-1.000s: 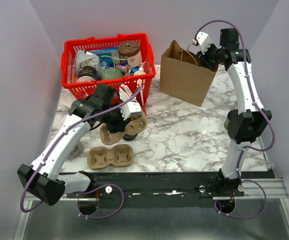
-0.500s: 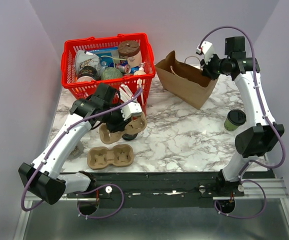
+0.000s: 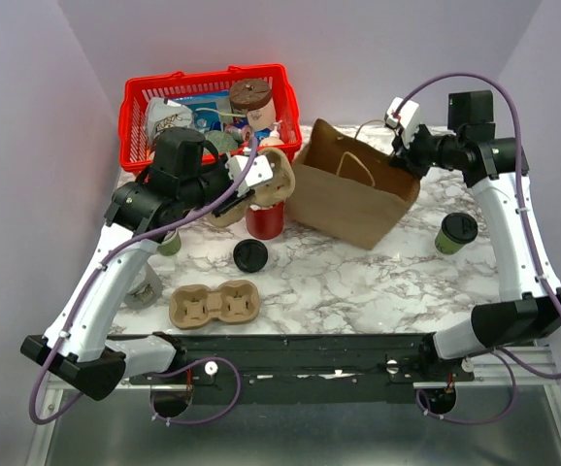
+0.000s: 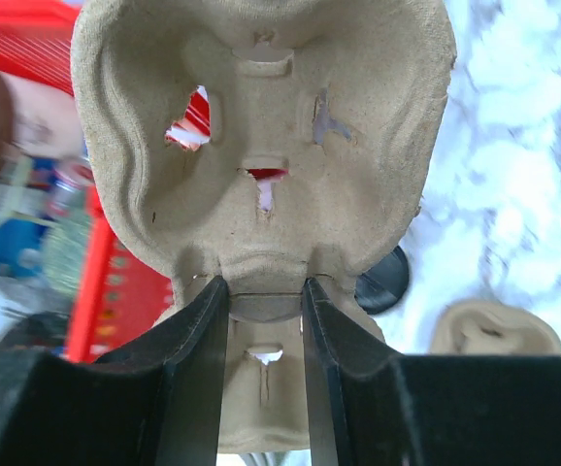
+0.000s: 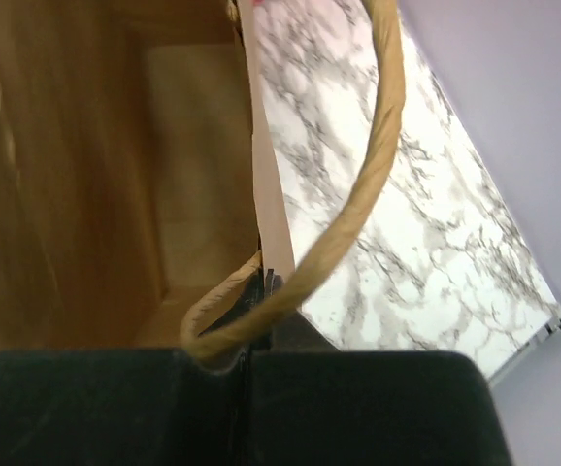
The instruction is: Pack the takeout coffee
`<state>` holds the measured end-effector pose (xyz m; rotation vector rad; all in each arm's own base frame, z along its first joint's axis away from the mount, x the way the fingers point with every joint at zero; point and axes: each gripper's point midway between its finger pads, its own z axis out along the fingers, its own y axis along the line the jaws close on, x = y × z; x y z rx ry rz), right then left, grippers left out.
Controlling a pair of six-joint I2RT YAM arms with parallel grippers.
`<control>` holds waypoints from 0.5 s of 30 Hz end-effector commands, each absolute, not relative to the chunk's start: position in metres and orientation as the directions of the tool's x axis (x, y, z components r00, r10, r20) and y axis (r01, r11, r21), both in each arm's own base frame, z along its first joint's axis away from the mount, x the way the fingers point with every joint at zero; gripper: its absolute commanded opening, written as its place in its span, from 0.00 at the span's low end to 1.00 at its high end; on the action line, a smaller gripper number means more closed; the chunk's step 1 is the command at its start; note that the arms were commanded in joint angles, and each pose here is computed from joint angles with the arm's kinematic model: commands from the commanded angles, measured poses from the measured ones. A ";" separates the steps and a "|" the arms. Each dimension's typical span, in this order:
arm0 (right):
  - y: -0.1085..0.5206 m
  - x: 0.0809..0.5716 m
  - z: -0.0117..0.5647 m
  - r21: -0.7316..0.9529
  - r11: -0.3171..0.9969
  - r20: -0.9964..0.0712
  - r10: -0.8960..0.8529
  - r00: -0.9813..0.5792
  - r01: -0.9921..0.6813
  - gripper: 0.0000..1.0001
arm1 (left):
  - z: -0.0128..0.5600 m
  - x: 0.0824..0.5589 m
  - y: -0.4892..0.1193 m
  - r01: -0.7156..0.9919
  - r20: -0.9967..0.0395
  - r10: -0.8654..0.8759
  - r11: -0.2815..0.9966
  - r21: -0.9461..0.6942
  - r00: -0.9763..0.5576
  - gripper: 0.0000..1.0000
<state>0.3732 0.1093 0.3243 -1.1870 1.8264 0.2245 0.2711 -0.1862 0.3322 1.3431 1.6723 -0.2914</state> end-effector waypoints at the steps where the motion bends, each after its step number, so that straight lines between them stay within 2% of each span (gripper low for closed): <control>1: 0.122 0.335 0.323 -0.243 0.483 -0.790 -0.602 -0.118 -0.841 0.01 | 0.390 0.287 -0.193 0.768 -0.800 0.569 0.420 0.483 0.191 0.00; 7: 0.114 0.325 0.311 -0.253 0.508 -0.770 -0.621 -0.147 -0.824 0.00 | 0.436 0.287 -0.206 0.727 -0.822 0.490 0.445 0.523 0.291 0.00; 15: 0.106 0.350 0.344 -0.356 0.572 -0.786 -0.611 -0.093 -0.739 0.01 | 0.476 0.283 -0.230 0.724 -0.848 0.363 0.451 0.522 0.386 0.00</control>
